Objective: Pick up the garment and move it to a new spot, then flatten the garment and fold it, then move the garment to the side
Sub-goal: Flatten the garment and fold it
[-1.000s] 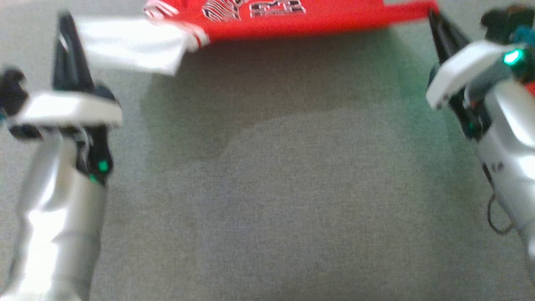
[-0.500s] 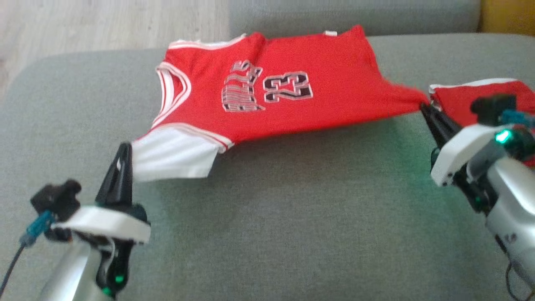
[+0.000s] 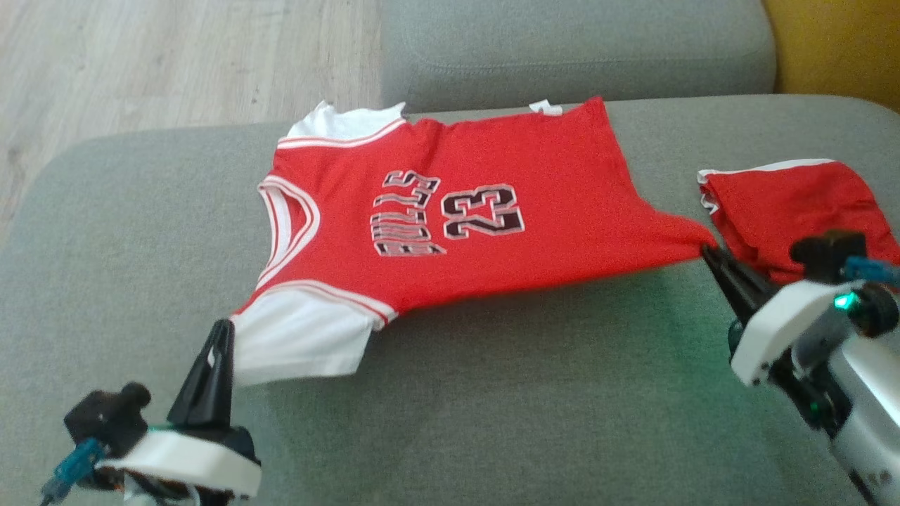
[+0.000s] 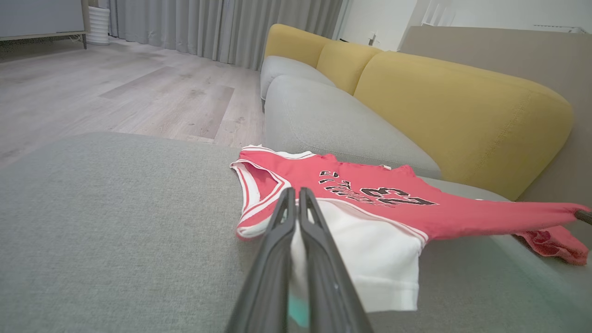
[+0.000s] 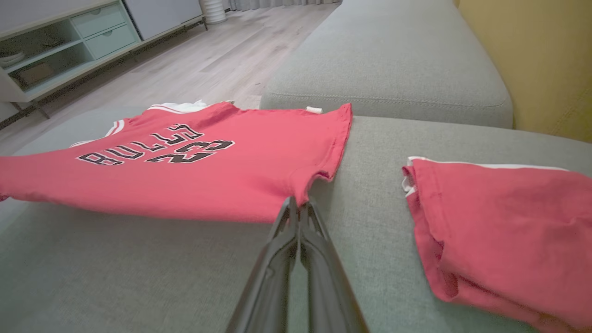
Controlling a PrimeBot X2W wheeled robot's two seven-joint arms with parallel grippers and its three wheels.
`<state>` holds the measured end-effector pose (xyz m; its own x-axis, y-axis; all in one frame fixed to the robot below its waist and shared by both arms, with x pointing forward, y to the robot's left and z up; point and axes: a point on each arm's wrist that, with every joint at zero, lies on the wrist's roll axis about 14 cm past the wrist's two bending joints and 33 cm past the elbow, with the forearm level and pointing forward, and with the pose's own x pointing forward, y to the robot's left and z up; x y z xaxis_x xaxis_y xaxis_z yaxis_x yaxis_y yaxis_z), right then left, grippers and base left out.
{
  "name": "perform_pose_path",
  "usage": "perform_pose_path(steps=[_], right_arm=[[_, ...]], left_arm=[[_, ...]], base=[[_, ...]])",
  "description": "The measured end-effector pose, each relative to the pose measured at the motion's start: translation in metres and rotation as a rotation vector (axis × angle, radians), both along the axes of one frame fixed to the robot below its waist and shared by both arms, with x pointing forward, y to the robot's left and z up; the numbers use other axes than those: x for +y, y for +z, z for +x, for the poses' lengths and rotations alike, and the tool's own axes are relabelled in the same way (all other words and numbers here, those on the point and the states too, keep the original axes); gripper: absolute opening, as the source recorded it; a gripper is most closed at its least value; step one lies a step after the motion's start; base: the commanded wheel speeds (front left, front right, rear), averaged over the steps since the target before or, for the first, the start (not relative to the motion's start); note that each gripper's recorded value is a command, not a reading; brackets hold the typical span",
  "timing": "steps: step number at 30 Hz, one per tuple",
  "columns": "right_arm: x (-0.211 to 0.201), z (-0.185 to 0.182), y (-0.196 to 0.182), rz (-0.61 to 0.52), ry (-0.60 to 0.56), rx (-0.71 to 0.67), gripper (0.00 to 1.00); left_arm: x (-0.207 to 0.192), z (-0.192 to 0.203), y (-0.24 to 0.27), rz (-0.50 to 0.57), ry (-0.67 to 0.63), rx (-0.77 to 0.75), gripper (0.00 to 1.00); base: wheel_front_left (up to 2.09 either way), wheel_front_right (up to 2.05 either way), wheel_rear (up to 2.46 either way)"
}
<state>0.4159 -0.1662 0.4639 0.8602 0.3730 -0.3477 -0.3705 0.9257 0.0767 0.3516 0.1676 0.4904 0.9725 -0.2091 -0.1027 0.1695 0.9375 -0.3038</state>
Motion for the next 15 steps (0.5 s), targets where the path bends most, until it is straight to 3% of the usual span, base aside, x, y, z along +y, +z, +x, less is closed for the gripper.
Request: perform_pose_path(steps=[8, 15], right_arm=[[-0.005, -0.030, -0.004, 0.032, -0.005, 0.047, 0.00], [-0.008, -0.029, 0.000, 0.007, -0.012, 0.054, 0.00]], left_arm=[[-0.002, -0.012, 0.005, 0.039, -0.003, -0.016, 0.00], [-0.005, -0.007, -0.003, 0.050, -0.019, 0.012, 0.00]], base=[[0.00, 0.00, 0.00], [0.00, 0.00, 0.00]])
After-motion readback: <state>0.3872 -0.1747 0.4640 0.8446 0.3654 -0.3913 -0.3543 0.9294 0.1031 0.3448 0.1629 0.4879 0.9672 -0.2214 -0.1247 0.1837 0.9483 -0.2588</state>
